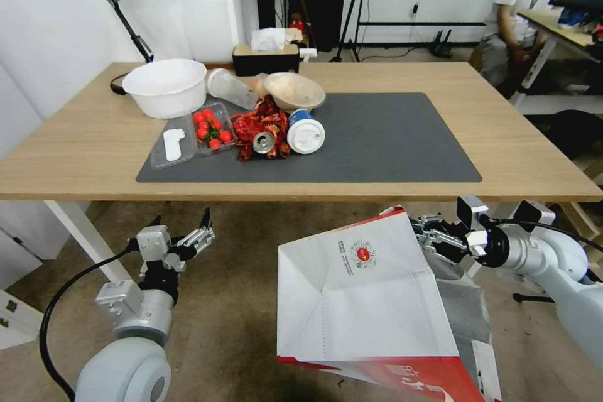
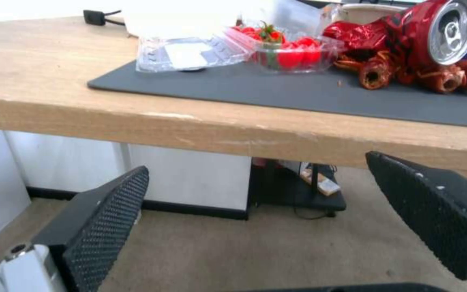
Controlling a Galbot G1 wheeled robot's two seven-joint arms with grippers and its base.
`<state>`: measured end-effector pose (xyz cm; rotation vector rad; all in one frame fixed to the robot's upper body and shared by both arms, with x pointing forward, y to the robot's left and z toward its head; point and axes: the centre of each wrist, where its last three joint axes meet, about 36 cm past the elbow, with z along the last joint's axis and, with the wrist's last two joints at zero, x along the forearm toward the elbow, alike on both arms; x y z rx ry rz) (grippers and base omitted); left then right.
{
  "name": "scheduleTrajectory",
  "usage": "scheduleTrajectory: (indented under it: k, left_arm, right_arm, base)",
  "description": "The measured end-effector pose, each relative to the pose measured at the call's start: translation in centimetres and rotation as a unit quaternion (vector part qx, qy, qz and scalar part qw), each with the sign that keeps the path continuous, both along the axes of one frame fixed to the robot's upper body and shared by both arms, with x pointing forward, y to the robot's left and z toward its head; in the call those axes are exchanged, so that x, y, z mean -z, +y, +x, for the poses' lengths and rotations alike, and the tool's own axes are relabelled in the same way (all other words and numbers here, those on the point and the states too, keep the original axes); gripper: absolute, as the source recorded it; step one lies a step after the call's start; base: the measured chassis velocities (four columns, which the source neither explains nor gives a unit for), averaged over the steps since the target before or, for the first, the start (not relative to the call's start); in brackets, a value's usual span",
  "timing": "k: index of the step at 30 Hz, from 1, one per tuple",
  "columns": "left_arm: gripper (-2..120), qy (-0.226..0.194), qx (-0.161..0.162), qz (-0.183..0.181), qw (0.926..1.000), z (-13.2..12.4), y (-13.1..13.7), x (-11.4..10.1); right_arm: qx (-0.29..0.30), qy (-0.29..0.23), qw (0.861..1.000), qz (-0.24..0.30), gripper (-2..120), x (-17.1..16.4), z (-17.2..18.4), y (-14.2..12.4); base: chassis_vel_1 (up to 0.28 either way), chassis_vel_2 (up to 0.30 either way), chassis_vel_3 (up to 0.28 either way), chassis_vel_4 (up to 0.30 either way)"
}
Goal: Pick up the food delivery bag from the floor and place it on the table.
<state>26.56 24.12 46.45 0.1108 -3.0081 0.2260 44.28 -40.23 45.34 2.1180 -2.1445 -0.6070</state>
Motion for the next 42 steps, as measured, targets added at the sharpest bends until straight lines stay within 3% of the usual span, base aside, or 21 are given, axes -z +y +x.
scheduleTrajectory:
  k: [42]
  left_arm:
    - [100, -0.002, -0.001, 0.003, 1.0, 0.01, 0.26, -0.29]
  right_arm:
    - [-0.005, -0.006, 1.0, 0.0, 0, -0.48, -0.13, 0.15]
  base:
    - [0.0, 0.0, 0.0, 0.0]
